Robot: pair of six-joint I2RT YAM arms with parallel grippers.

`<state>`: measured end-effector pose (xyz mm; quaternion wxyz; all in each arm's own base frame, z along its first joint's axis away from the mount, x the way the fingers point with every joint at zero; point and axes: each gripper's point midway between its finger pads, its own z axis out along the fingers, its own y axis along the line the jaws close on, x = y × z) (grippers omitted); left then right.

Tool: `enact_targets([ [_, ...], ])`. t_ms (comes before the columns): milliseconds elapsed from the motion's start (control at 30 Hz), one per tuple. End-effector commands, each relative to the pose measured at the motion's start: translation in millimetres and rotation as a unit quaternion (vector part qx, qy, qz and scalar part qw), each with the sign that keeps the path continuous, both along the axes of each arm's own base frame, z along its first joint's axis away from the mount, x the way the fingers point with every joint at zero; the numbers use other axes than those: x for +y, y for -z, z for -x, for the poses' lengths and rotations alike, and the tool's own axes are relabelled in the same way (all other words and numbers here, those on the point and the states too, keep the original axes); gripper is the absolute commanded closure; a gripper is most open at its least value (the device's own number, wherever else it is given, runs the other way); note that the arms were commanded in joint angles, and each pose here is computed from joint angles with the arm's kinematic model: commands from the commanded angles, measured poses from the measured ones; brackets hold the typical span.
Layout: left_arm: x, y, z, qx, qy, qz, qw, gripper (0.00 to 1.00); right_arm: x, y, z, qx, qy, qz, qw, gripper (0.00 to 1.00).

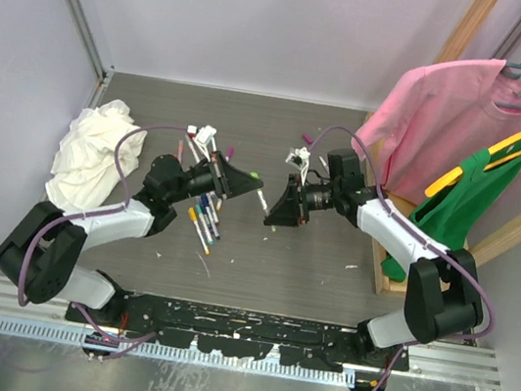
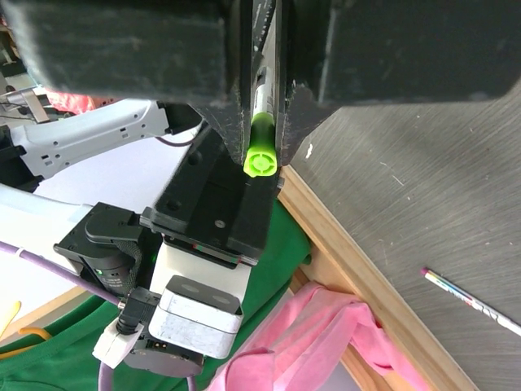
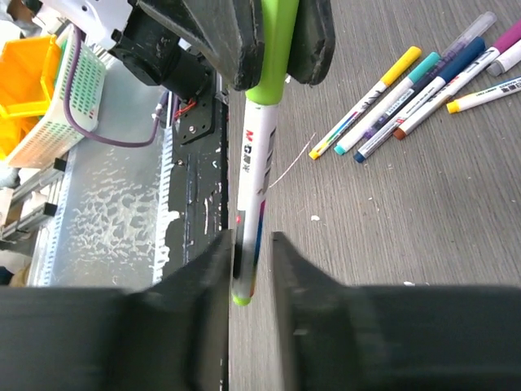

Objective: Open the pen caps
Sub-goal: Open the pen cap from the pen.

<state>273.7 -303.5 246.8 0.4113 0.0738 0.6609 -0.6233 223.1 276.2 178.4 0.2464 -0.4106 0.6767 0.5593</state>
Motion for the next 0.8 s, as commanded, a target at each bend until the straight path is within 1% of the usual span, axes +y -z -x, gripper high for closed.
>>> enact_targets([
  [0,-3,-20,2,-0.045,0.008,0.021,0.999,1.00,9,-23,-11,-0.026,0.012,-0.023,0.999,0.57],
  [67,-8,-15,4,-0.044,0.010,0.019,0.999,1.00,10,-28,-12,-0.020,0.023,-0.038,0.999,0.51],
  [133,-15,-11,5,-0.044,0.015,0.019,0.999,1.00,11,-30,-11,-0.013,0.034,-0.047,0.998,0.50],
  [233,-22,-5,4,-0.042,0.018,0.020,0.999,1.00,11,-27,-16,-0.010,0.051,-0.044,0.998,0.55],
  [333,-22,-5,-1,-0.047,0.008,0.029,0.998,1.00,11,-22,-19,-0.005,0.056,-0.035,0.998,0.72],
  [367,-21,-6,-4,-0.052,0.001,0.030,0.998,1.00,12,-20,-20,-0.004,0.057,-0.031,0.998,0.82],
  [433,-16,-10,-14,-0.061,-0.015,0.033,0.997,1.00,11,-17,-24,-0.005,0.060,-0.022,0.998,0.97],
  [467,-8,-14,-25,-0.064,-0.030,0.035,0.997,1.00,11,-14,-25,-0.004,0.063,-0.015,0.998,0.99],
  [633,26,-45,-84,-0.072,-0.083,0.074,0.991,1.00,9,4,-36,0.005,0.079,0.019,0.997,0.99],
  [767,37,-59,-124,-0.075,-0.107,0.092,0.987,1.00,2,14,-46,0.011,0.099,0.034,0.994,0.99],
])
